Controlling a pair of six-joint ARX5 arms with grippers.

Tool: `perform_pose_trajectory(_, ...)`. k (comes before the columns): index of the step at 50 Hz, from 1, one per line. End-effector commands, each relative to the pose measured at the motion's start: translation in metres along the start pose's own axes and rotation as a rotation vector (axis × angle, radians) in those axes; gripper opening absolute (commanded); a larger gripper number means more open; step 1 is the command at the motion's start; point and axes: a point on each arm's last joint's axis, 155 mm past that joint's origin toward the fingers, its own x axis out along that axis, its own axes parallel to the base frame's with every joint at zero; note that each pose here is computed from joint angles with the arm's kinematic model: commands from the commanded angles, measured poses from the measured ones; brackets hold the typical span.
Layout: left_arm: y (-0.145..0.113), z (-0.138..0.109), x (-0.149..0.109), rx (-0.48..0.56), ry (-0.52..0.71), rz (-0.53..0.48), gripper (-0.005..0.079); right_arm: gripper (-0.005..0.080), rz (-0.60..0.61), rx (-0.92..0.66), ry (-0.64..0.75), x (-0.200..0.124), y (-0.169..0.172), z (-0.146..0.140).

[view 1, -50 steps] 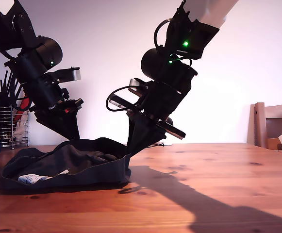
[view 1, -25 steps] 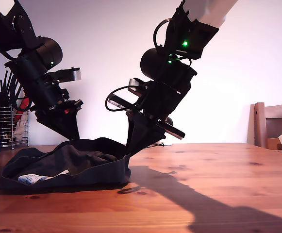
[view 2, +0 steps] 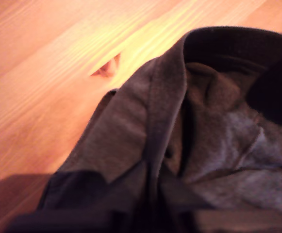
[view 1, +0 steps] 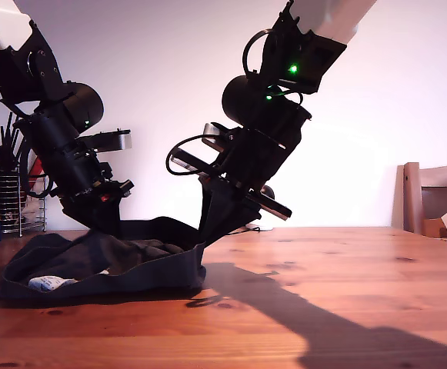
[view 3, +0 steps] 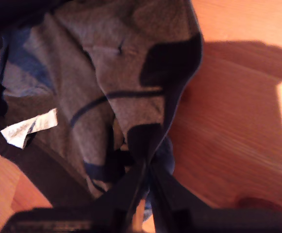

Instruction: Fold the underwear in front of you. After folding it, place it to the left side.

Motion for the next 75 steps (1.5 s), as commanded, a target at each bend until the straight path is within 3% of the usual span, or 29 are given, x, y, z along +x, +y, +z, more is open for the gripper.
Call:
perform_pose_trajectory(1, -0.001, 0.001, 0.003, 0.007, 0.002, -0.004, -0.002, -0.0013, -0.001, -0.004, 0.011, 0.007, -0.001, -0.003)
perform_pose_trajectory(38, -0.008, 0.019, -0.011, -0.078, -0.035, -0.09, -0.0009, -0.0013, -0.002, -0.002, 0.018, 0.007, -0.001, -0.005)
perform_pose_trajectory(47, -0.002, 0.018, -0.013, -0.094, -0.035, -0.093, 0.0149, -0.0013, -0.002, -0.002, 0.018, 0.007, -0.001, -0.005)
perform_pose_trajectory(63, 0.002, 0.02, -0.014, -0.096, -0.046, -0.088, 0.0138, -0.0013, -0.002, -0.002, 0.017, 0.007, -0.001, -0.004)
perform_pose_trajectory(70, 0.002, 0.023, -0.014, -0.089, -0.061, -0.088, -0.0028, -0.0013, -0.002, -0.002, 0.017, 0.007, -0.001, -0.004)
perform_pose_trajectory(75, -0.003, 0.025, -0.014, -0.087, -0.069, -0.116, -0.0021, -0.0013, -0.002, -0.002, 0.017, 0.007, -0.001, -0.004)
